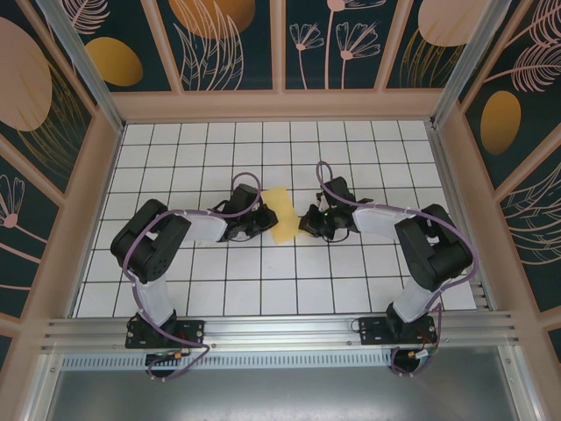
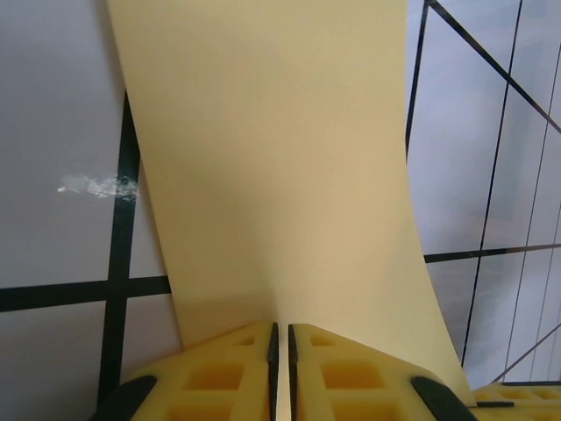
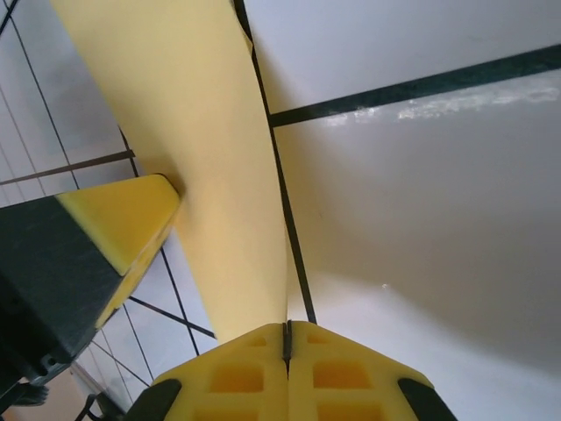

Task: Fold a paper plane with a square sheet of paper (pick it up from the middle)
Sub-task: Third fold the triangle at the center of the table.

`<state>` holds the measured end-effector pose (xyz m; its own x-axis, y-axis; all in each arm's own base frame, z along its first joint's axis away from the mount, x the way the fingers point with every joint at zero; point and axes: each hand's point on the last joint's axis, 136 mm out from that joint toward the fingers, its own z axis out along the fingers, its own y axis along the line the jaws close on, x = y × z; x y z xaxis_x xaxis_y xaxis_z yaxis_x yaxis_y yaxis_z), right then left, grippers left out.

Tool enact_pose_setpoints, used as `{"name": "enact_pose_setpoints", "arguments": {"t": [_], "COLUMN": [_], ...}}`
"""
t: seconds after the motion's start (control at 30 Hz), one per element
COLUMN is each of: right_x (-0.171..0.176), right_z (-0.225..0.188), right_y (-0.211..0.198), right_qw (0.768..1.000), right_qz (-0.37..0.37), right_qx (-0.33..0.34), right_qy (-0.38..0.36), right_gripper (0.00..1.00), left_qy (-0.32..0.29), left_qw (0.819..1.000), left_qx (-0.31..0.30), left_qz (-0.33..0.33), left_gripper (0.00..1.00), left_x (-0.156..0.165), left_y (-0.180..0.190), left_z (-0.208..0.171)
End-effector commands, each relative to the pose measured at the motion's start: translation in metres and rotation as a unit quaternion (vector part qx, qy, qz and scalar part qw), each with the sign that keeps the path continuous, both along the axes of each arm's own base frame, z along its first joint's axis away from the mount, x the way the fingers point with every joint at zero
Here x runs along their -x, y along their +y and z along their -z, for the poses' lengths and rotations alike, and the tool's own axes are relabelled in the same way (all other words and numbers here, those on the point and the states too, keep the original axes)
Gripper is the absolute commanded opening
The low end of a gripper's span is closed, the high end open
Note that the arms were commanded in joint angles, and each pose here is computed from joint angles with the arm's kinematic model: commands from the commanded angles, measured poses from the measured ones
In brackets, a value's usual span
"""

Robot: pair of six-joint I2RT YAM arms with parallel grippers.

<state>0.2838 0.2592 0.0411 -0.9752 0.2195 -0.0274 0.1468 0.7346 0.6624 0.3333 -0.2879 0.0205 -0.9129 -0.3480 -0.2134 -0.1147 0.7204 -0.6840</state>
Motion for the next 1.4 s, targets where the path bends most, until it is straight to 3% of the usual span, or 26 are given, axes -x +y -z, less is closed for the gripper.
{"name": "enact_pose_setpoints", "arguments": {"t": [0.0, 0.13, 0.47, 0.93, 1.17, 1.37], "right_x": [-0.001, 0.000, 0.002, -0.016, -0.024, -0.027], "right_z": [0.000, -0.004, -0.008, -0.023, -0.014, -0.006], "right_y": [0.001, -0.002, 0.010, 0.048, 0.058, 0.059], "right_qw": [1.000, 1.000, 1.000, 0.998, 0.998, 0.998], "right_qz": [-0.008, -0.002, -0.014, -0.046, -0.049, -0.048], "right_qx": [0.021, 0.025, 0.024, -0.029, -0.034, -0.030], "right_qy": [-0.004, -0.003, -0.002, -0.033, -0.031, -0.032], "right_gripper": [0.00, 0.00, 0.00, 0.00, 0.00, 0.00], "left_qy": [-0.066, -0.087, -0.065, -0.032, -0.040, -0.079], "left_qw": [0.998, 0.995, 0.991, 0.992, 0.994, 0.994], "left_qx": [-0.010, -0.047, -0.116, -0.125, -0.100, -0.076], "left_qz": [0.012, 0.000, -0.026, -0.011, 0.001, -0.019], "left_gripper": [0.17, 0.17, 0.14, 0.11, 0.11, 0.12], "left_x": [-0.018, -0.033, -0.046, -0.037, -0.038, -0.052], "left_y": [-0.002, 0.004, 0.019, 0.020, 0.010, 0.008], "left_z": [-0.038, -0.042, -0.014, 0.016, 0.003, -0.033]}}
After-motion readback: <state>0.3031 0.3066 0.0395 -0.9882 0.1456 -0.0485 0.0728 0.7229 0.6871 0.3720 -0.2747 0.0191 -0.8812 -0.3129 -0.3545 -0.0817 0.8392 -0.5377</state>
